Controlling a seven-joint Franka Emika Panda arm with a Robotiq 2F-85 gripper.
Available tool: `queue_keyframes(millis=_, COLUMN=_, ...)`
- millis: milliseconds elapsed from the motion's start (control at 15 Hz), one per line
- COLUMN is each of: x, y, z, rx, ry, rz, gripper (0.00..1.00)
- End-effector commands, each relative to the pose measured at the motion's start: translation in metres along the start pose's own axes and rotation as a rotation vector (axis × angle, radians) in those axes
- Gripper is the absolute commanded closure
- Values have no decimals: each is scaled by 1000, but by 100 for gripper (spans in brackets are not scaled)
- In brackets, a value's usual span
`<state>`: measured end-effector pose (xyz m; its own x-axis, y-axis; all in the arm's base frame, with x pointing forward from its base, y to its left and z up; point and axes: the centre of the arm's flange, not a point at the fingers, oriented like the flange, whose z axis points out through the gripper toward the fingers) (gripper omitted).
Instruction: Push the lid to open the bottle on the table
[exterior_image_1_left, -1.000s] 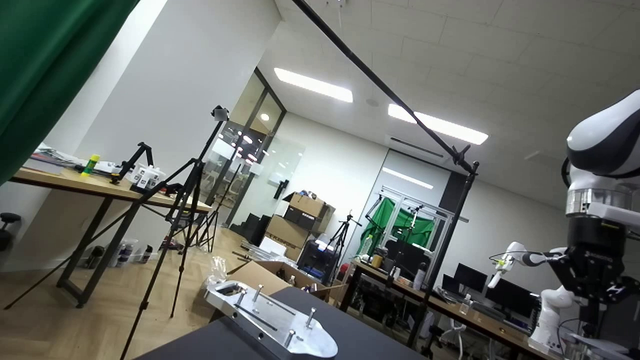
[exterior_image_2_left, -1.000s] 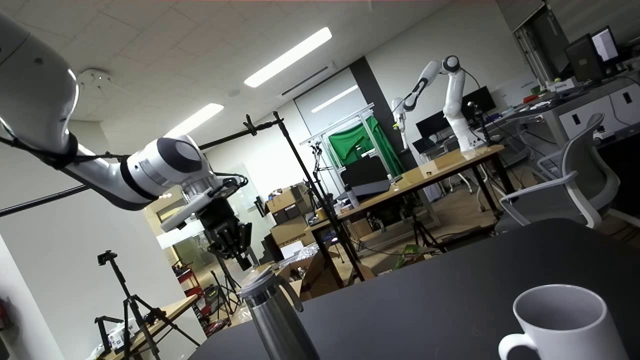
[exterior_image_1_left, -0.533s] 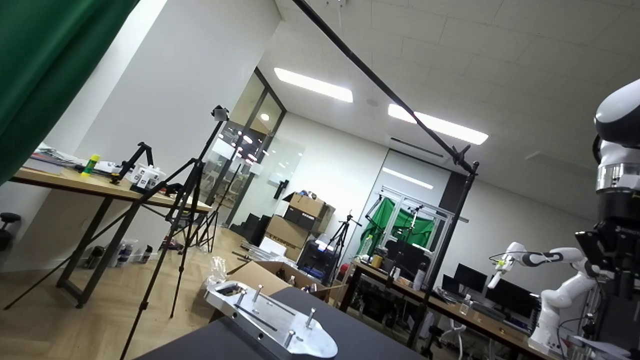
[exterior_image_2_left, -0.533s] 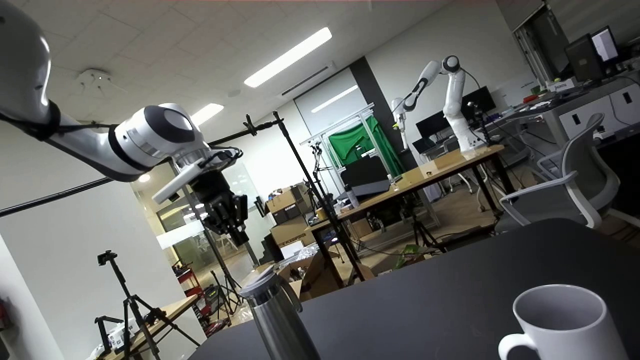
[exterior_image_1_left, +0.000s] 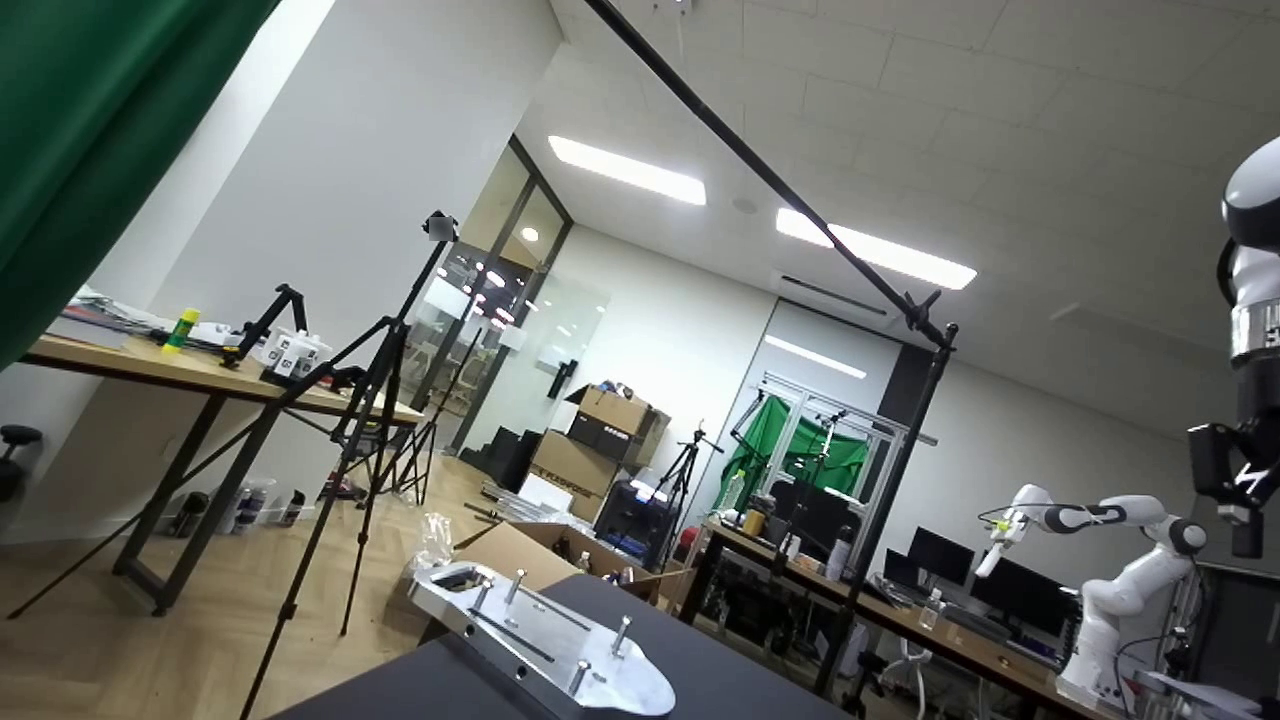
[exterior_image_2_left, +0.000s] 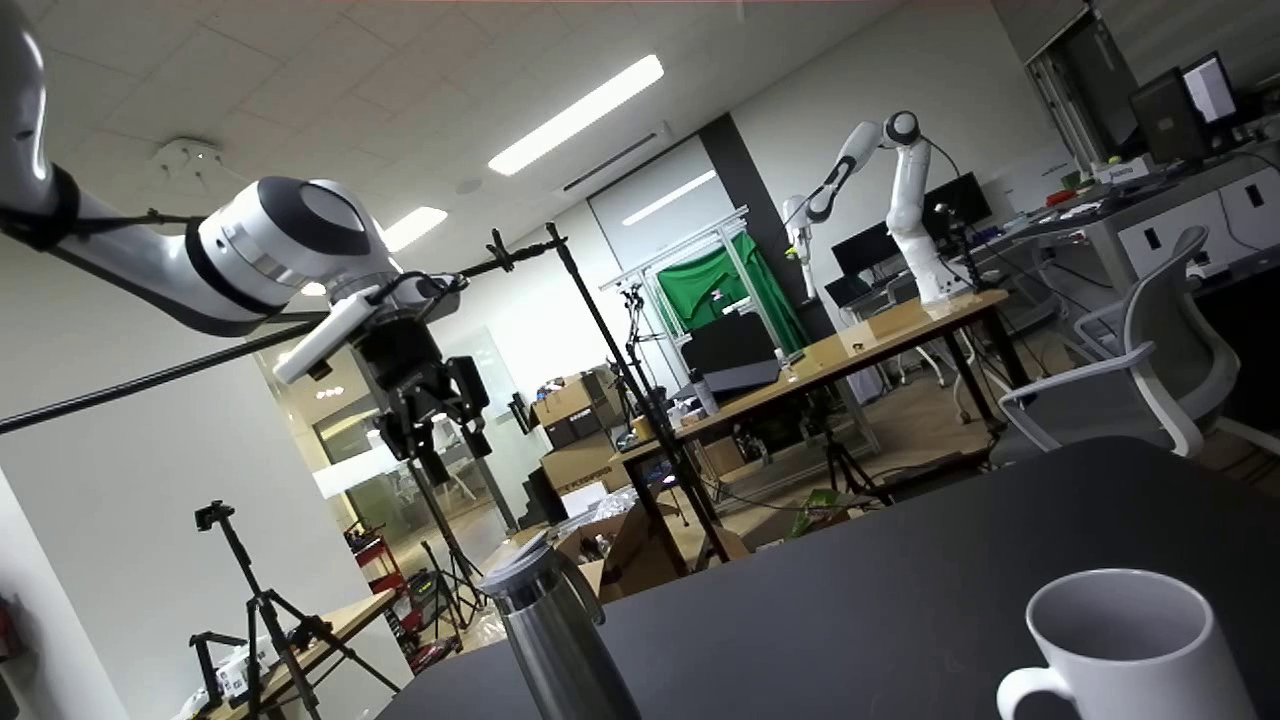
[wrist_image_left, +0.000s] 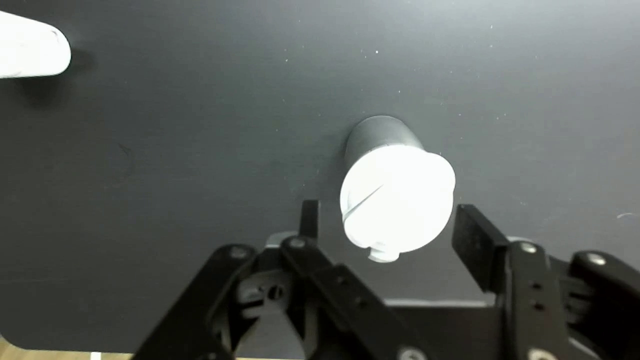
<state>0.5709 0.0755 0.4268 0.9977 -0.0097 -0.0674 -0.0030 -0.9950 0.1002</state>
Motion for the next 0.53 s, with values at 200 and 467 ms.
queue_keyframes(millis=200, x=-10, y=3, z=-6, rx=-9, ry=-38, rz=-9, gripper=0)
queue_keyframes(millis=467, x=-10, y=1, z=-4, rx=-9, ry=-44, rz=-15, gripper=0)
